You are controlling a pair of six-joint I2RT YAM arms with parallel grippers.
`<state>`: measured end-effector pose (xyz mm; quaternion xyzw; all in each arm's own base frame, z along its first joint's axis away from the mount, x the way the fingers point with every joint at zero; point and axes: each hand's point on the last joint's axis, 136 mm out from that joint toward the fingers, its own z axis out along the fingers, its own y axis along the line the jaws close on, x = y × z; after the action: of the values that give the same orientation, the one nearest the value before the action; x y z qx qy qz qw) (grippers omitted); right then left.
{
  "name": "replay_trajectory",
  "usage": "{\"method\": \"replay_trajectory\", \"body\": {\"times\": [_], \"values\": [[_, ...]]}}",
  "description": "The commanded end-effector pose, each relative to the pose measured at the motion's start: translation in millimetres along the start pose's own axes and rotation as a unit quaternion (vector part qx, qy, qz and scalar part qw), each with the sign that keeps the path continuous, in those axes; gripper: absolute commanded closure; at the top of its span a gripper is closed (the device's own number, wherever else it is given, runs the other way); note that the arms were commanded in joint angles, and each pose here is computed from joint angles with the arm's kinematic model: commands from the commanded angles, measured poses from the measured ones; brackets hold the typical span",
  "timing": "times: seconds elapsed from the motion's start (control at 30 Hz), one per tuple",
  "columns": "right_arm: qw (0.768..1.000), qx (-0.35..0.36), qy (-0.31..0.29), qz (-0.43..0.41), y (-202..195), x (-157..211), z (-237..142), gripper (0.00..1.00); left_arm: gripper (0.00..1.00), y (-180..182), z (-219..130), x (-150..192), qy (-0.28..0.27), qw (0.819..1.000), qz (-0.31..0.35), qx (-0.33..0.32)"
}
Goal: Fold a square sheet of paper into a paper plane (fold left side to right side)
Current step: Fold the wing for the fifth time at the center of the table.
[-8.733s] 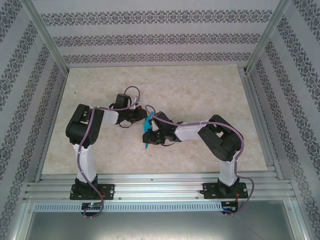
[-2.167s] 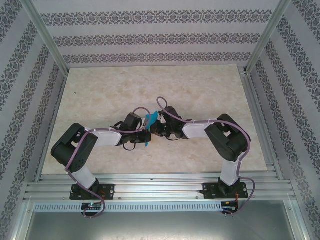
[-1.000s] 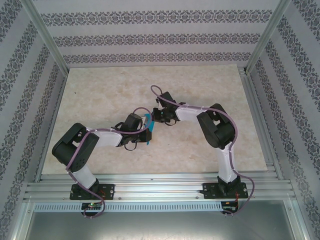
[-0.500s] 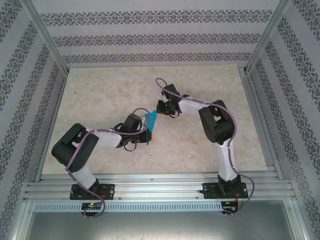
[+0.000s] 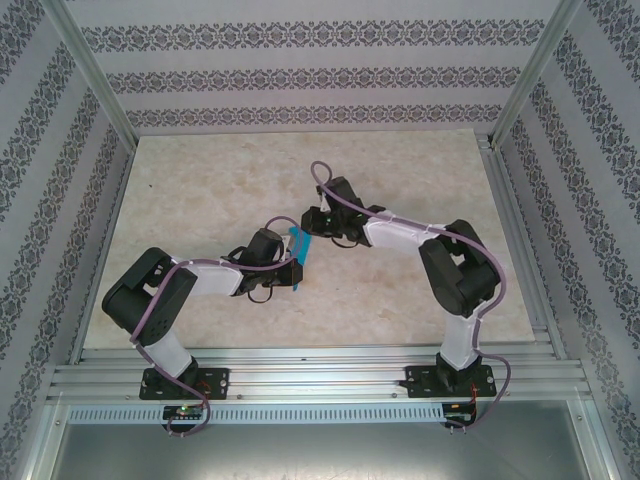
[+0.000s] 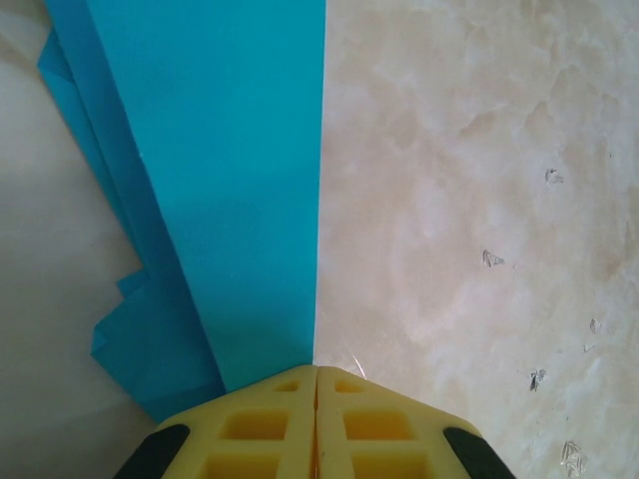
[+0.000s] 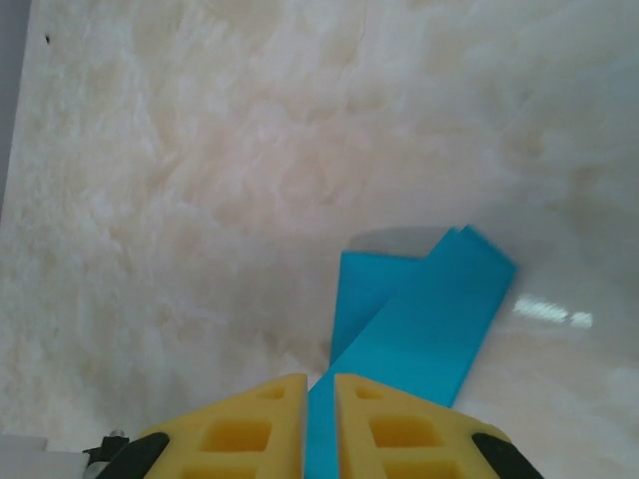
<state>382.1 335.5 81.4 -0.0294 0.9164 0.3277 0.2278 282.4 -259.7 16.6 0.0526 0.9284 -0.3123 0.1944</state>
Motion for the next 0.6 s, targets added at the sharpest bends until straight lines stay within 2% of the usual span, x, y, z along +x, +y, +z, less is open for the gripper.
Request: {"method": "replay_trajectory", "body": {"times": [0.0,0.27,0.57], "values": [[0.999,-0.014,0.012,0.032,-0.8,8.6,26.5,0.85,0.91,33.3,4.1,64.5,0.104,0.992,-0.027,-0.059],[0.995,0.061,0.052,0.058,-46.1,36.7,55.2,0.86,0.89,27.9,0.8,66.8,0.104,0.993,-0.025,-0.049],[0.99,0.112,0.066,0.06,-81.1,45.1,55.3,0.86,0.87,33.2,-13.8,103.7,0.138,0.989,-0.031,-0.053]]}}
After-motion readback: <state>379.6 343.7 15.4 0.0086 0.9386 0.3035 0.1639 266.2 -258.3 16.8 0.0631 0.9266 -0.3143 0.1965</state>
